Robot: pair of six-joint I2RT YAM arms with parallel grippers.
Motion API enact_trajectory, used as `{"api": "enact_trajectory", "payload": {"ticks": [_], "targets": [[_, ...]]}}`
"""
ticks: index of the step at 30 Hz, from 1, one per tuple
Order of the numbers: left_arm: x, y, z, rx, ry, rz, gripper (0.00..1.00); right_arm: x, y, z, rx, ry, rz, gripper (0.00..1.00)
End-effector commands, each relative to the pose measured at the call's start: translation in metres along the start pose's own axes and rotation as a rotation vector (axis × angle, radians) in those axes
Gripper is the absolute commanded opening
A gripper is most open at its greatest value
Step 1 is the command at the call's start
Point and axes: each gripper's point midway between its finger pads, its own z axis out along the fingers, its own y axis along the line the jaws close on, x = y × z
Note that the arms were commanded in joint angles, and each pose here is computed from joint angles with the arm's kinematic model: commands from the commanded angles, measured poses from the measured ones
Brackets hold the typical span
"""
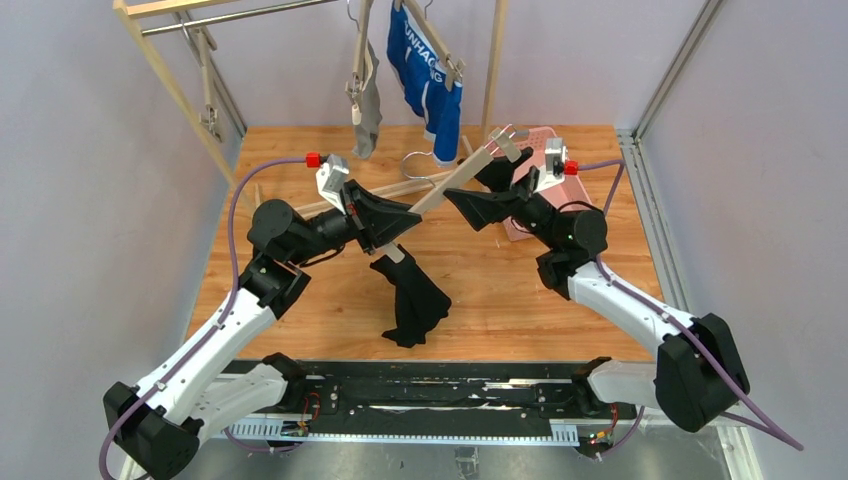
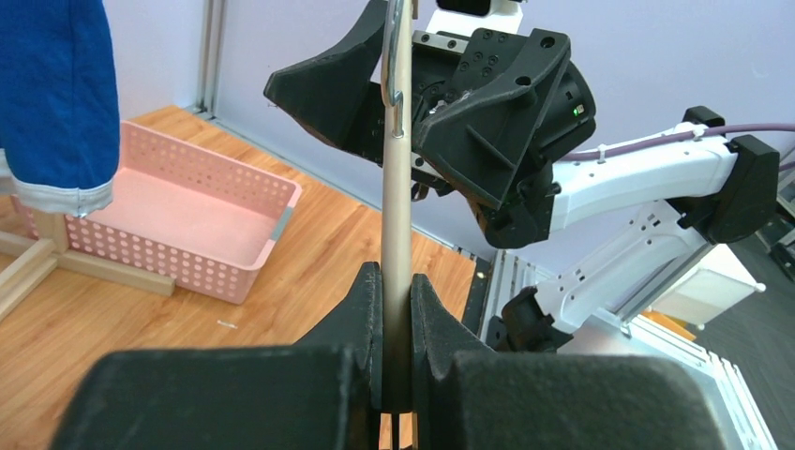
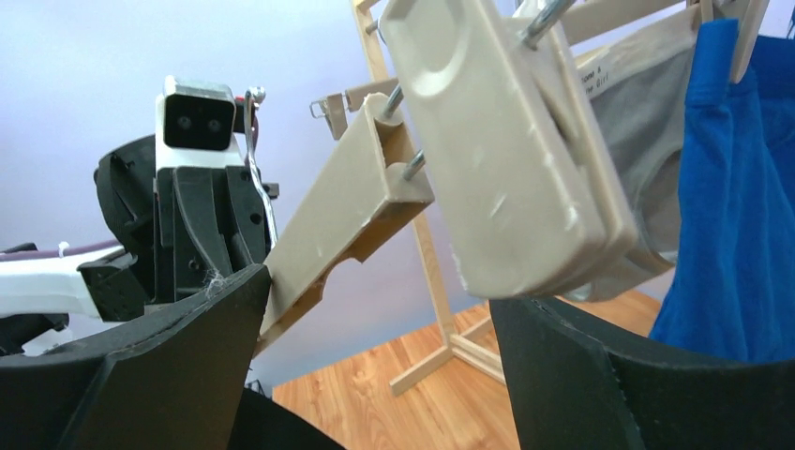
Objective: Remove the underwear clipped to the hanger
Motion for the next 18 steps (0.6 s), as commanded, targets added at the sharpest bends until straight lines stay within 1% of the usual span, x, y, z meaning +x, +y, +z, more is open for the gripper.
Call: {"api": "enact_trajectory", "payload": {"ticks": [1, 5, 7, 9, 11, 12, 13, 18], "targets": [[-0.014, -0.012, 0.006, 0.052, -0.064, 0.022, 0.00, -0.034, 0.017, 0.016, -0.071, -0.128, -0.009, 0.85], [-0.011, -0.014, 0.009, 0.064, -0.060, 0.021, 0.00, -0.034, 0.017, 0.020, -0.091, -0.133, 0.001, 0.78], [-0.010, -0.013, 0.009, 0.062, -0.068, 0.020, 0.00, -0.034, 0.018, 0.023, -0.105, -0.129, 0.012, 0.66], [-0.012, -0.012, 0.010, 0.058, -0.086, 0.013, 0.00, -0.034, 0.018, 0.026, -0.114, -0.123, 0.022, 0.44], [-0.015, -0.013, 0.011, 0.064, -0.107, 0.010, 0.00, -0.031, 0.016, 0.029, -0.115, -0.109, 0.035, 0.15], [-0.016, -0.013, 0.012, 0.065, -0.113, 0.006, 0.00, -0.031, 0.015, 0.030, -0.114, -0.103, 0.038, 0.03], [-0.016, -0.013, 0.012, 0.064, -0.116, 0.002, 0.00, -0.030, 0.015, 0.031, -0.112, -0.097, 0.043, 0.01], [-0.019, -0.010, 0.014, 0.046, -0.133, -0.028, 0.01, -0.029, 0.012, 0.031, -0.094, -0.090, 0.031, 0.01]]}}
